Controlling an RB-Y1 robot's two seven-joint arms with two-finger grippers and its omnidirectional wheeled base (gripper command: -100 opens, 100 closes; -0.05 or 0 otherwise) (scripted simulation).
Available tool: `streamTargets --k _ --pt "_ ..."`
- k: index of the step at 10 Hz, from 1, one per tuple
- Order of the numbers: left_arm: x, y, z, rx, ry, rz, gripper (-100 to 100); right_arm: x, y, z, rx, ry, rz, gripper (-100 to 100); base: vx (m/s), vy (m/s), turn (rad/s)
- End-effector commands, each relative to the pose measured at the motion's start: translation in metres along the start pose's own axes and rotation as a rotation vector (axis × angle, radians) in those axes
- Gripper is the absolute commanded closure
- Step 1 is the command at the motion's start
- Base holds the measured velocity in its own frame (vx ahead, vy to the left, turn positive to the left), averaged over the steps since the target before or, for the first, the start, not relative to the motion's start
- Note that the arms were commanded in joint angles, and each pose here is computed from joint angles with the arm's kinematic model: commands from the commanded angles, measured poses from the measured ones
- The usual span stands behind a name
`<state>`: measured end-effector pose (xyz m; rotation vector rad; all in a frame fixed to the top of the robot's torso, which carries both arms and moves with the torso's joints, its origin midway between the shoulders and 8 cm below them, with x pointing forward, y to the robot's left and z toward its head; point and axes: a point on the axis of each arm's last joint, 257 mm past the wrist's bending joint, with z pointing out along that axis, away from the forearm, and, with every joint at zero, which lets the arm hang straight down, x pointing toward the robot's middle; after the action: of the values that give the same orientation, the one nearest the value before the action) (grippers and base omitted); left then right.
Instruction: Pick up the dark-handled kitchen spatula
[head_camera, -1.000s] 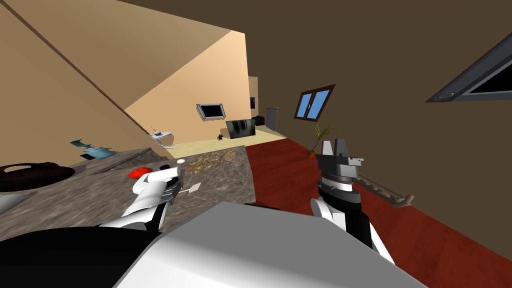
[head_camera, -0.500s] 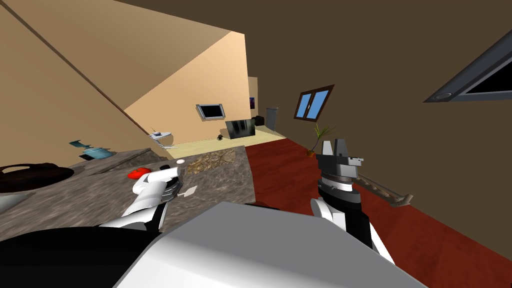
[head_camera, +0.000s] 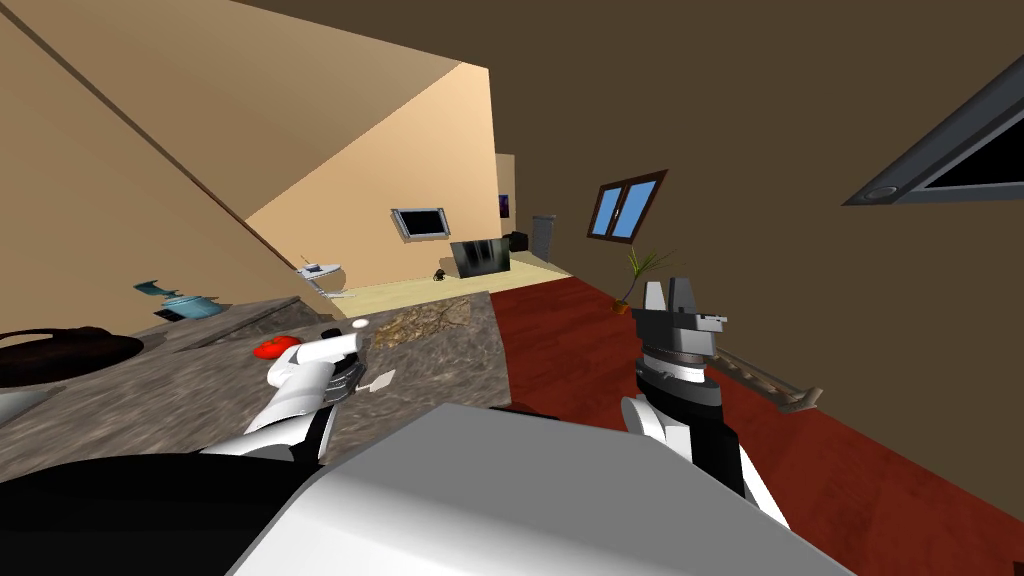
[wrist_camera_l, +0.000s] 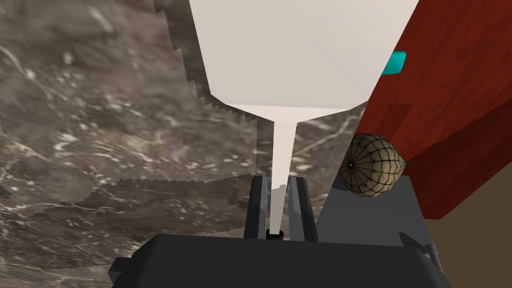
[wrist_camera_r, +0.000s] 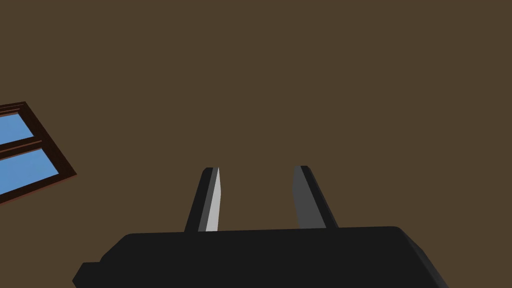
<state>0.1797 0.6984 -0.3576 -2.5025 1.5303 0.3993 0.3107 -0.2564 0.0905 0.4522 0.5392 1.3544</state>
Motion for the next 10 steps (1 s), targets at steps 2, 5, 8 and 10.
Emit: streamTargets --k 2,5,8,10 --pt "0.012 -0.007 -0.012 -0.001 0.002 -0.004 100 0.000 0.000 0.000 0.000 0.000 0.000 0 -0.017 0.021 -0.062" --pt "0.024 -0.012 -0.024 0.000 0.002 -0.007 100 0.000 0.000 0.000 0.000 0.000 0.000 0 -0.010 0.013 -0.038" --pt "0.035 -0.017 -0.036 0.001 0.001 -0.010 100 0.000 0.000 0.000 0.000 0.000 0.000 0 -0.017 0.027 -0.018" --pt "0.033 -0.016 -0.034 0.001 0.002 -0.010 0 0.000 0.000 0.000 0.000 0.000 0.000 0 -0.005 0.009 0.000"
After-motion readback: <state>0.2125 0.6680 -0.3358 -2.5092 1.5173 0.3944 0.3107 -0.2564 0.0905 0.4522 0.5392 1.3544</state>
